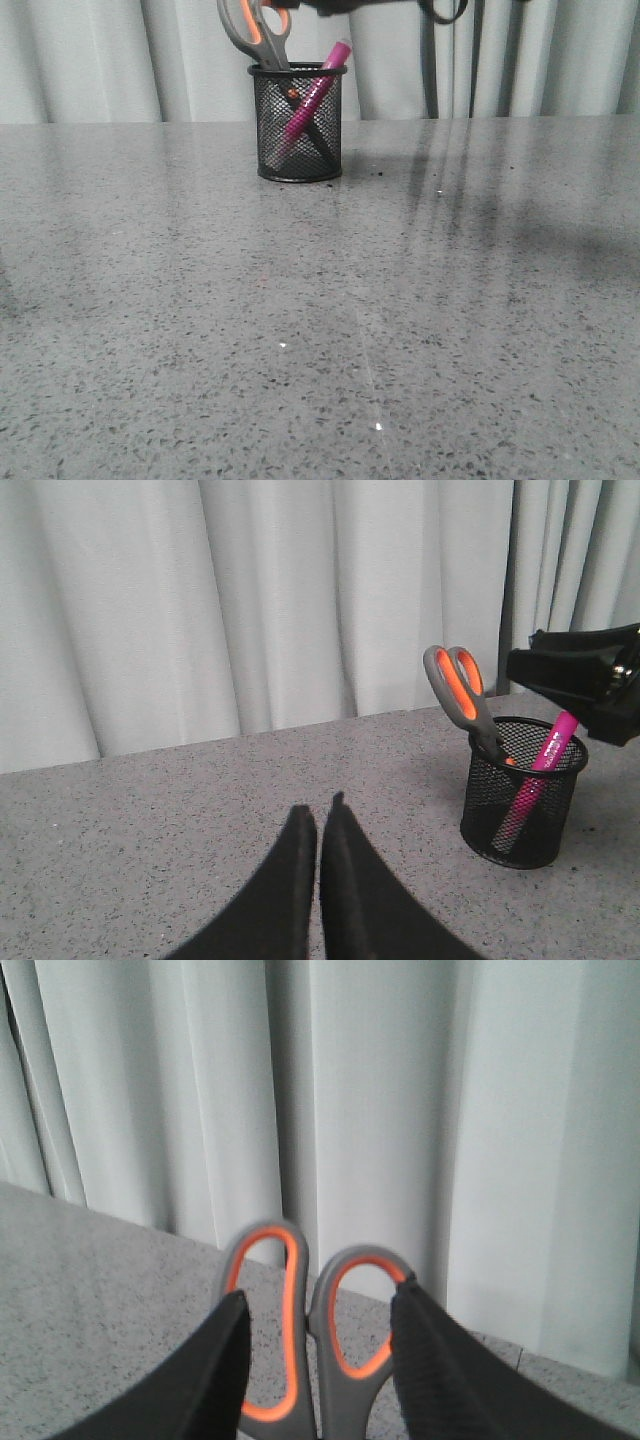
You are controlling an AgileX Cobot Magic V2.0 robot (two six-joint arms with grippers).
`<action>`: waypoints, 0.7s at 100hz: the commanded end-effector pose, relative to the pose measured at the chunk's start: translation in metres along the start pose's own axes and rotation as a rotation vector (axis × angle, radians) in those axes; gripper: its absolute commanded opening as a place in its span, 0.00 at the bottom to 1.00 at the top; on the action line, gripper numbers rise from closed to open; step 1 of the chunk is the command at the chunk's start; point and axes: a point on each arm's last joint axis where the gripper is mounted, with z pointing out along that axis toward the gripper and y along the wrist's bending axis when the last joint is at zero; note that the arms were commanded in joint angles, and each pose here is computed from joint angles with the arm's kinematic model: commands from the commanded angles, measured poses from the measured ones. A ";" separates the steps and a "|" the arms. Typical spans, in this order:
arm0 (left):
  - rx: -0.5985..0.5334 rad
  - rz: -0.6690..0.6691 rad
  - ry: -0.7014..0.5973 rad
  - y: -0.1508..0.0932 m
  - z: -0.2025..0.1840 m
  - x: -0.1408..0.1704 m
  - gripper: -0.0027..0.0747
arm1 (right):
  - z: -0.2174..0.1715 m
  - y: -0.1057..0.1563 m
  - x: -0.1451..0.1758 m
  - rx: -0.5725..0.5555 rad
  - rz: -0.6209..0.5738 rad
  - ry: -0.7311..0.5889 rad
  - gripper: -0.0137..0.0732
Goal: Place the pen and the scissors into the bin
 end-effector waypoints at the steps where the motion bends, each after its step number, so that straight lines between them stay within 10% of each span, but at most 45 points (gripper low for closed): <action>1: -0.025 -0.025 -0.045 0.002 -0.003 -0.011 0.01 | -0.022 -0.008 -0.057 0.024 -0.002 -0.204 0.50; 23: -0.025 -0.023 -0.045 0.002 -0.003 -0.011 0.01 | -0.083 -0.031 -0.103 0.075 -0.006 -0.253 0.44; 42: -0.025 -0.020 -0.044 0.002 -0.003 -0.011 0.01 | -0.148 -0.056 -0.117 0.141 -0.023 -0.120 0.07; 70: -0.032 -0.008 -0.027 0.000 -0.010 0.005 0.01 | -0.240 -0.054 -0.085 0.184 -0.054 -0.107 0.08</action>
